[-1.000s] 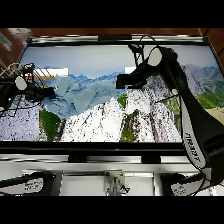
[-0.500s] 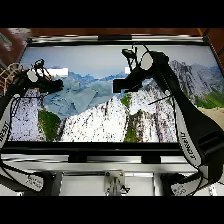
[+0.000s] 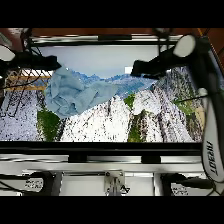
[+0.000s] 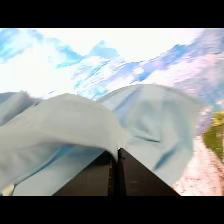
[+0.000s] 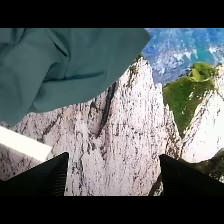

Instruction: Fold the shirts.

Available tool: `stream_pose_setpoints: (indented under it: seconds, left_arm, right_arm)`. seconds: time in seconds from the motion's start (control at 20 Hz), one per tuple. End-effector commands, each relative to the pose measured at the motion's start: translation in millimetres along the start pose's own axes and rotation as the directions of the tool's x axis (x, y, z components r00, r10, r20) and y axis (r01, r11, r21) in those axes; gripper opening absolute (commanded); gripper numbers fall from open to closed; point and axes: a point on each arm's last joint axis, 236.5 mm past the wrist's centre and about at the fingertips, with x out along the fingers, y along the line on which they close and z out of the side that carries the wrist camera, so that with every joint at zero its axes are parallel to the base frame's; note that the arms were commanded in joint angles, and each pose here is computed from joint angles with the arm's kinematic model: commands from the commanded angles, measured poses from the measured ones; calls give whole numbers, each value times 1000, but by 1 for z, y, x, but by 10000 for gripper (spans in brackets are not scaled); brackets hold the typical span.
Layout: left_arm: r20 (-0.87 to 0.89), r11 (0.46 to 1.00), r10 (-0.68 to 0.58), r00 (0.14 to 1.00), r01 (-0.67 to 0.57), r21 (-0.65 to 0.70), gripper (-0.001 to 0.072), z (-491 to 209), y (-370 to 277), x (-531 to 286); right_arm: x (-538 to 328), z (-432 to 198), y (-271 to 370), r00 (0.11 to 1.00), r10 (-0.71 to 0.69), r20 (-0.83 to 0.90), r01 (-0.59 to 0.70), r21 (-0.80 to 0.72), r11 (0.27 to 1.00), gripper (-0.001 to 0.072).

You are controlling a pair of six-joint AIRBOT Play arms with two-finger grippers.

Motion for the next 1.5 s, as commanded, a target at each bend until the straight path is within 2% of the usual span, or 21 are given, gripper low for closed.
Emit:
stream_pose_setpoints:
  seconds: [0.0,0.2,0.45,0.55,0.6,0.65,0.7,0.75,0.9,1.0,1.05,1.1,1.15,1.3,1.45]
  left_arm:
    - [105,968,-242,965,232,99,56,28,-113,-59]
    - [-2,915,-380,925,377,142,56,-9,-209,-45]
    - [-130,822,-513,849,529,210,56,-76,-326,-6]
    - [-185,840,-482,856,512,180,56,-103,-335,24]
    - [-213,862,-446,869,482,159,56,-114,-327,41]
    - [-243,877,-416,876,457,148,108,-123,-316,55]
    - [-266,886,-399,878,444,134,350,-127,-306,63]
    - [-278,898,-381,882,424,115,532,-125,-291,65]
    - [-243,942,-272,931,309,133,544,-88,-213,53]
    - [-257,977,-96,962,140,162,547,-75,-126,41]
    - [-303,986,-13,953,62,154,585,-81,-83,36]
    - [-353,992,30,935,16,126,658,-91,-51,34]
    - [-391,996,40,920,-3,93,686,-100,-31,38]
    - [-469,998,46,882,-24,52,688,-129,-1,69]
    - [-488,998,40,872,-16,54,686,-148,3,108]
  right_arm:
    - [-87,22,-20,982,-39,183,30,53,998,684]
    - [-166,16,-31,948,-93,306,72,79,994,684]
    - [-211,0,-42,922,-165,350,136,107,985,684]
    - [-211,-11,-49,932,-185,312,154,121,981,684]
    - [-209,-16,-51,939,-192,286,162,126,979,684]
    - [-207,-21,-53,943,-198,267,169,128,977,684]
    - [-207,-23,-55,944,-207,256,178,132,975,684]
    - [-205,-25,-56,946,-210,245,181,137,974,684]
    - [-188,-38,-65,966,-213,143,190,162,968,684]
    - [-166,-49,-71,981,-193,31,185,175,967,684]
    - [-154,-50,-74,984,-177,-5,175,182,968,684]
    - [-140,-48,-75,988,-153,-33,157,186,970,684]
    - [-125,-46,-75,988,-143,-60,151,182,972,685]
    - [-63,-50,-63,977,-104,-185,128,124,984,685]
    - [-13,-63,-61,949,-98,-301,130,86,988,686]
